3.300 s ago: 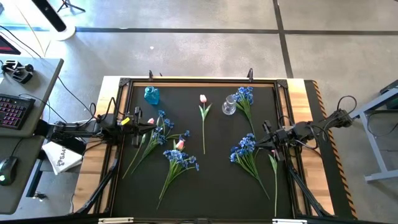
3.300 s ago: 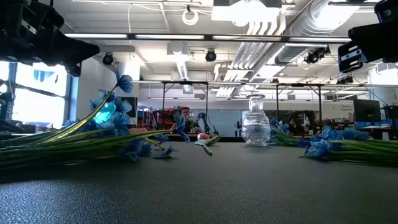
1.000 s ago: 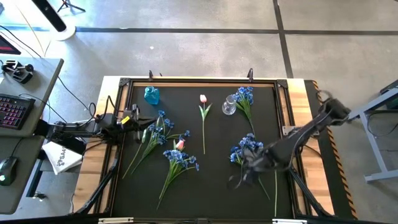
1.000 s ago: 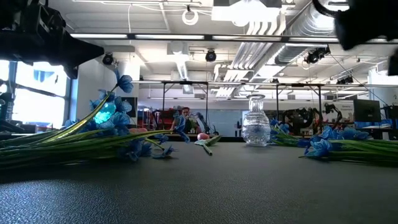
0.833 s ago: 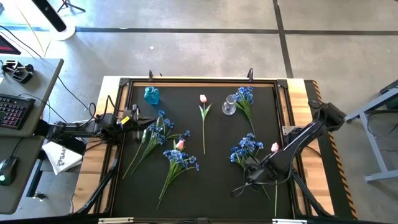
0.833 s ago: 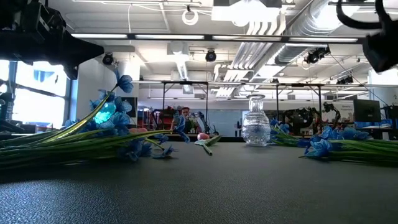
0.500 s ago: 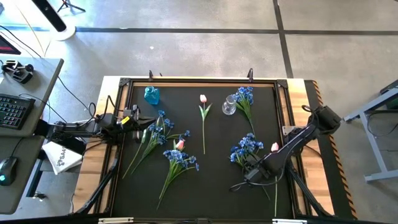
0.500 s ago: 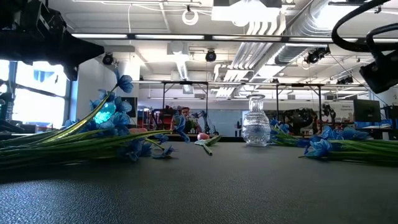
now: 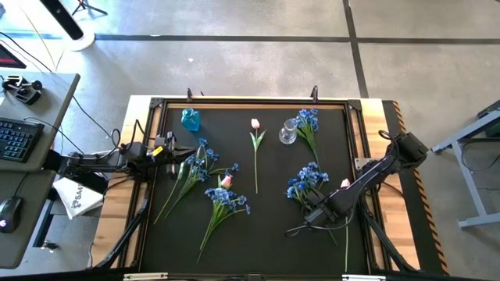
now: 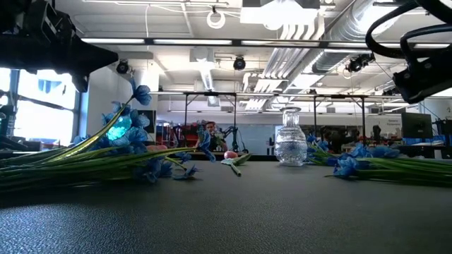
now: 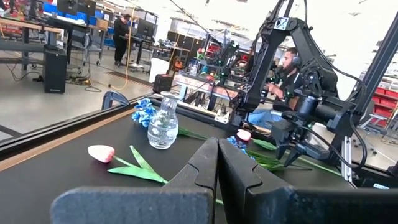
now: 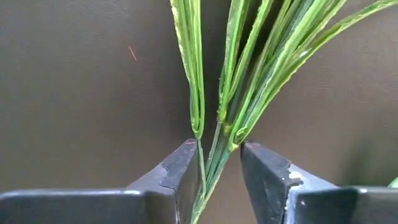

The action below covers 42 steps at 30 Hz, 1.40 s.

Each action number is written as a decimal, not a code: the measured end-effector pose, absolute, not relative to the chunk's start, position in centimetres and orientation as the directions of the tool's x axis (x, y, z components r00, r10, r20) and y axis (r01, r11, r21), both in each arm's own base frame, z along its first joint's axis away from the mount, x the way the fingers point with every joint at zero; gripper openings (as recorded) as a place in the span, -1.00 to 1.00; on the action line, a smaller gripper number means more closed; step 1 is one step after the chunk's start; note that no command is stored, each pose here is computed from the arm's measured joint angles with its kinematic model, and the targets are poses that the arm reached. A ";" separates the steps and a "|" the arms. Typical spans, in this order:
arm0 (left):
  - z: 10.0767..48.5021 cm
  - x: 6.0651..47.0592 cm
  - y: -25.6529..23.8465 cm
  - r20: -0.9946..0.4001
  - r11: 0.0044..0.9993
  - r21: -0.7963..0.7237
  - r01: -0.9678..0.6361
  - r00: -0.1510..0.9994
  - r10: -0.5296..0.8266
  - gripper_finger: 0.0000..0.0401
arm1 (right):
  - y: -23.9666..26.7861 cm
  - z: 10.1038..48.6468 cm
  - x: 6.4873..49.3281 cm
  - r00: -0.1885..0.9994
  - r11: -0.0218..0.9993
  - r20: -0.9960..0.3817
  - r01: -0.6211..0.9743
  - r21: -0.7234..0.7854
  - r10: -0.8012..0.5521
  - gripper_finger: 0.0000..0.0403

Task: Sort flowers into vase by color
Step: Put the blue flowers into the transparent vase

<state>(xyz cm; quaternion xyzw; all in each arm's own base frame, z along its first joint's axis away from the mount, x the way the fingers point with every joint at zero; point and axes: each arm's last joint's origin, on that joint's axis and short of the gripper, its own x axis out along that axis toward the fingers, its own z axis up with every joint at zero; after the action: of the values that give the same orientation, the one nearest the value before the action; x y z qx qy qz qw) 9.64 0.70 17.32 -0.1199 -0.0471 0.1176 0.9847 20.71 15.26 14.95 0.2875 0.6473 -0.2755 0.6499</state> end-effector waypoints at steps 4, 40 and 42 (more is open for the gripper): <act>17.2 9.6 0.7 0.054 0.944 -0.245 -0.223 0.969 0.243 -1.00 | 15.3 14.9 20.7 0.015 0.693 -1.000 0.720 0.022 0.016 -0.39; 17.2 9.7 0.6 0.052 0.941 -0.269 -0.206 0.972 0.228 -1.00 | 17.6 18.1 22.3 0.604 0.844 -0.791 0.470 0.258 -0.094 -0.93; 17.2 9.7 0.5 0.052 0.943 -0.269 -0.198 0.974 0.220 -1.00 | 18.2 19.3 22.8 0.744 0.894 -0.648 0.388 0.222 -0.162 -0.97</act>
<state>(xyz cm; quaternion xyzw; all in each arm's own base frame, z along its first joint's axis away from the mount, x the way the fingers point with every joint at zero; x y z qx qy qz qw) 9.66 0.47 17.19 -0.1322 -0.0404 0.1060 0.9847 22.82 18.19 19.31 0.1742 0.3250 -0.1499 0.9174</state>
